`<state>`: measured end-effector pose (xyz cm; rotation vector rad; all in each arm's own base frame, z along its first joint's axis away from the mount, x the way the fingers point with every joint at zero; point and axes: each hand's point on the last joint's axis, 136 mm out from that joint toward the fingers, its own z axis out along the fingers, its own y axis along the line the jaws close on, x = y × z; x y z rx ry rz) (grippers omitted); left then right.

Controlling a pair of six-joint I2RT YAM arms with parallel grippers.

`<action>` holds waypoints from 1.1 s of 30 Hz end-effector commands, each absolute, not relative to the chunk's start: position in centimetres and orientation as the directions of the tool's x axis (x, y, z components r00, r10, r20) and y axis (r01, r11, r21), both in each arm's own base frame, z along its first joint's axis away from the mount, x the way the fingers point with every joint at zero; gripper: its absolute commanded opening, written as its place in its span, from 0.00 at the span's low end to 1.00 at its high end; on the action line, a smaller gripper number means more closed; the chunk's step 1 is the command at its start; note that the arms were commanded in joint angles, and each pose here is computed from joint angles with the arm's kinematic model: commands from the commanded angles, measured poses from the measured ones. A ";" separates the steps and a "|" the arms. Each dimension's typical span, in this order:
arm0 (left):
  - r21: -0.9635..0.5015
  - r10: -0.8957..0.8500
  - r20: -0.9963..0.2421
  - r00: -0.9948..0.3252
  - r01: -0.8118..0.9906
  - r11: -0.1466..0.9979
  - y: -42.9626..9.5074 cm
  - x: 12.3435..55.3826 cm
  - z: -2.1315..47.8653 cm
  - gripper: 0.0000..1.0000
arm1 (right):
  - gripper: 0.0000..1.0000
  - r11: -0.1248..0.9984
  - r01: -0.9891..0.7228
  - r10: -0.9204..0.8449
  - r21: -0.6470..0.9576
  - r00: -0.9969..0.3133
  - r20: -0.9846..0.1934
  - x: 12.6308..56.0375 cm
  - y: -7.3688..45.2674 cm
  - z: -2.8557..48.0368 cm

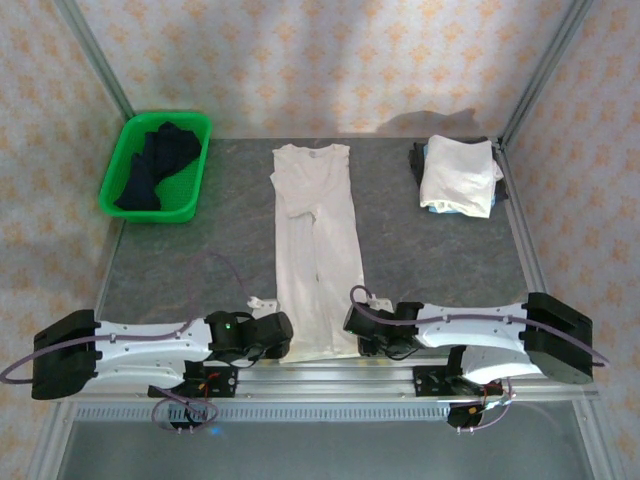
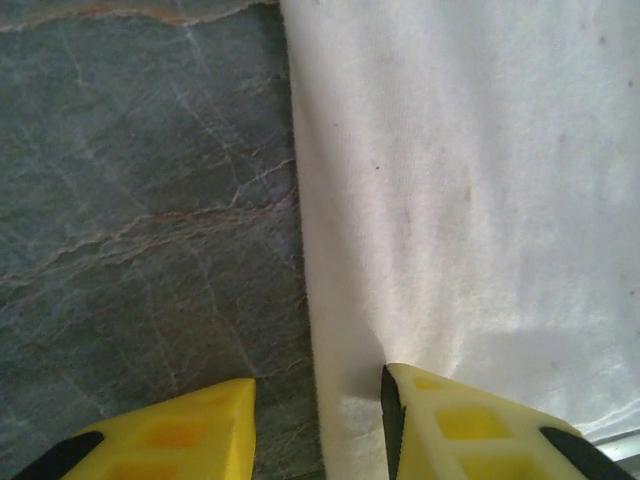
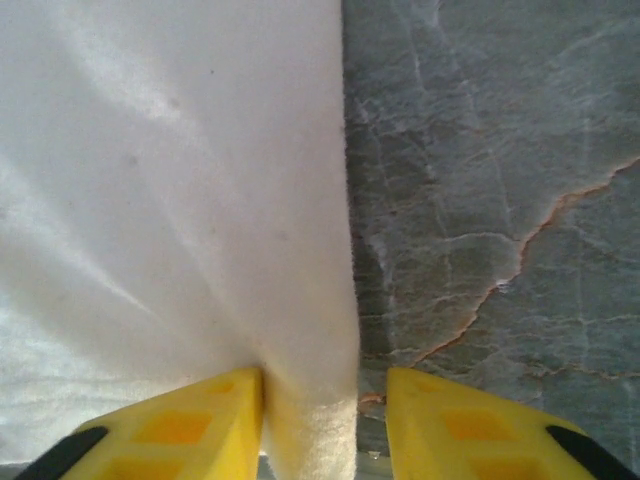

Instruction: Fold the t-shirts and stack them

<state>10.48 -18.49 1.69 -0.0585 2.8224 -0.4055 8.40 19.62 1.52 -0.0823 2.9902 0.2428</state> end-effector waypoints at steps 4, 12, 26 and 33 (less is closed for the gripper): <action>-0.382 -0.054 -0.307 -0.950 0.071 0.921 -21.6 10.7 4.5 0.33 | 0.24 0.976 -0.077 -0.040 0.203 -0.983 -0.181 9.0 21.1 2.3; -0.325 -0.008 -0.304 -0.953 0.095 0.941 -20.8 10.1 5.2 0.43 | 0.23 0.973 -0.084 -0.037 0.214 -0.977 -0.211 9.6 21.6 3.0; -0.253 0.002 -0.271 -0.963 0.073 0.965 -21.4 9.0 2.8 0.48 | 0.23 0.975 -0.101 -0.056 0.200 -0.974 -0.220 9.9 22.1 2.7; -0.231 -0.004 -0.293 -0.956 0.066 0.971 -20.7 9.1 2.7 0.31 | 0.23 0.976 -0.115 -0.070 0.187 -0.970 -0.234 10.2 22.2 2.9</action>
